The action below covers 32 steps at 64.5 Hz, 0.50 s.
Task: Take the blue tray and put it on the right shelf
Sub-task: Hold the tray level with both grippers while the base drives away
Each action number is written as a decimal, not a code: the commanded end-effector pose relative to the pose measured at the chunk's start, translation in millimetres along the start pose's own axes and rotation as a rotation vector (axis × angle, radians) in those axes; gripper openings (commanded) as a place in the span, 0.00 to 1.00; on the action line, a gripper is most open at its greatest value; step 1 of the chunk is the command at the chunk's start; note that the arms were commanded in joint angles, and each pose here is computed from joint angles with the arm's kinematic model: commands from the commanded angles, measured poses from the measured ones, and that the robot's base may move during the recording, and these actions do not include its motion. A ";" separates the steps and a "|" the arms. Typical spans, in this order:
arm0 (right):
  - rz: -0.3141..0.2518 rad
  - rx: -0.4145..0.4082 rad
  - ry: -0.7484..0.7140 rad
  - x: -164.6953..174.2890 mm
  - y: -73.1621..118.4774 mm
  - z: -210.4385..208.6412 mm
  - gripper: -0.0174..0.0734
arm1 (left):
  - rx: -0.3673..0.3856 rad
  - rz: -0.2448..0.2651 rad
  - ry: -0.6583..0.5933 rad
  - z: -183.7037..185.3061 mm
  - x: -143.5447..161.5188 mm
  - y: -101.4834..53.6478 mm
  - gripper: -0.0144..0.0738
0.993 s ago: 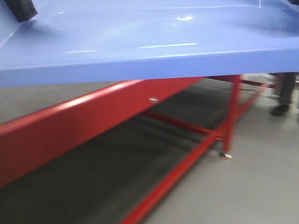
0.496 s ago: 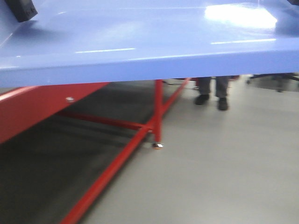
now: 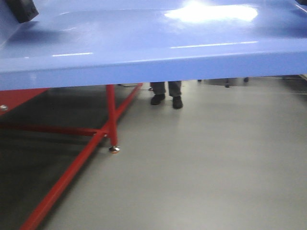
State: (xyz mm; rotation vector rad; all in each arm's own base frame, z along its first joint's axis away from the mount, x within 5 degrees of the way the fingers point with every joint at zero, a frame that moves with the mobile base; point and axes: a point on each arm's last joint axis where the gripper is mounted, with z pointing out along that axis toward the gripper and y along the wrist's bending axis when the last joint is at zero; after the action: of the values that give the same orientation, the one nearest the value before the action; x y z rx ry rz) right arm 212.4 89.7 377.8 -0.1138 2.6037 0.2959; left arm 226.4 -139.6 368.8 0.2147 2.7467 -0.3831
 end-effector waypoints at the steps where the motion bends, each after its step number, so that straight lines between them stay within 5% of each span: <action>1: -0.036 0.002 -0.110 -6.1 -1.4 -18.7 0.25 | -0.045 0.040 0.035 -16.2 9.1 3.5 0.11; 32: -0.036 0.002 -0.110 -6.1 -1.4 -18.7 0.25 | -0.045 0.040 0.035 -16.2 9.1 3.5 0.11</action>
State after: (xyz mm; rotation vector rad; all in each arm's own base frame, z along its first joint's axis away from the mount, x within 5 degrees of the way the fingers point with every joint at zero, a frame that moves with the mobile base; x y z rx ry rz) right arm 212.2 89.6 377.7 -0.1140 2.6060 0.2951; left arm 226.4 -139.6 368.8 0.2147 2.7467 -0.3831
